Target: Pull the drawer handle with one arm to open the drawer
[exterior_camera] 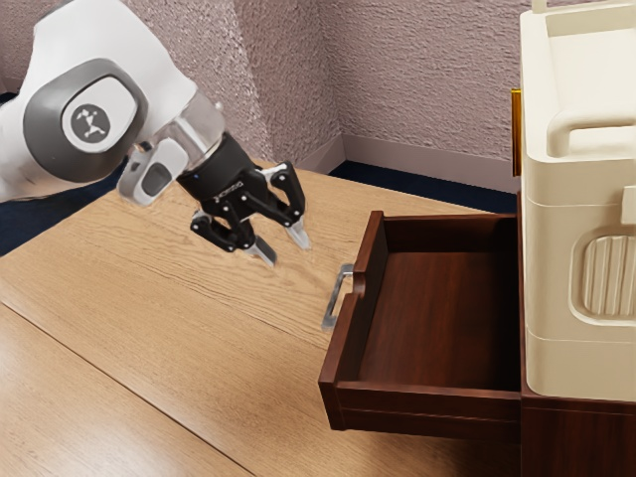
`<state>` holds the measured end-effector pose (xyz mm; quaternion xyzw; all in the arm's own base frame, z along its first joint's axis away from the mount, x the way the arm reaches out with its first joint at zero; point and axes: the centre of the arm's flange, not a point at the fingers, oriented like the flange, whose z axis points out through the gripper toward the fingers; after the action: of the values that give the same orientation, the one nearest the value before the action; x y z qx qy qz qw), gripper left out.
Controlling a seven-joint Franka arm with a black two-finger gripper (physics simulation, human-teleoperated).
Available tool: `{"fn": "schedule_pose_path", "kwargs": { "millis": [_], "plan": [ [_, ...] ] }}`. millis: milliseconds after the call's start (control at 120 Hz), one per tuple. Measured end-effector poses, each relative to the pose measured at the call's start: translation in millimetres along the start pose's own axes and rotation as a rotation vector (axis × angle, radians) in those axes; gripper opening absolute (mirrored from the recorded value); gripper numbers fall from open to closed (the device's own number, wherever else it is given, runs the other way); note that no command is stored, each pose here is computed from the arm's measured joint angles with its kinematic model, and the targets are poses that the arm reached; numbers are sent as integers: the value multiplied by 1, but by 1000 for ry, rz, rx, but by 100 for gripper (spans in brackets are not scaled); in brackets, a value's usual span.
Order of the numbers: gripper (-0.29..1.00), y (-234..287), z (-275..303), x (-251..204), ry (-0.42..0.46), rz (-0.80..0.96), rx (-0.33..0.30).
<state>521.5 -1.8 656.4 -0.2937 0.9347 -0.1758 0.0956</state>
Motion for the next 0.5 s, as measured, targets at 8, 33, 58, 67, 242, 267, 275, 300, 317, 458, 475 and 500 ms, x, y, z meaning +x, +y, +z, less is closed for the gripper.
{"fn": "schedule_pose_path", "kwargs": {
  "millis": [8,33,58,67,242,267,275,300,317,458,475,500],
  "plan": [
    [28,-2,-4,0,-8,1,-10],
    [29,-9,-14,2,-30,5,-44],
    [31,-21,-24,3,-56,10,-82],
    [31,-25,-27,4,-64,11,-95],
    [48,-66,-35,2,-94,-173,-325],
    [50,-67,-33,4,-93,-212,-347],
    [51,-67,-33,5,-92,-225,-354],
    [53,-67,-30,6,-98,-261,-380],
    [54,-67,-28,7,-103,-285,-399],
    [62,-61,-26,11,-135,-485,-471],
    [63,-59,-27,11,-137,-509,-474],
    [64,-56,-28,10,-140,-545,-478]
  ]
}}
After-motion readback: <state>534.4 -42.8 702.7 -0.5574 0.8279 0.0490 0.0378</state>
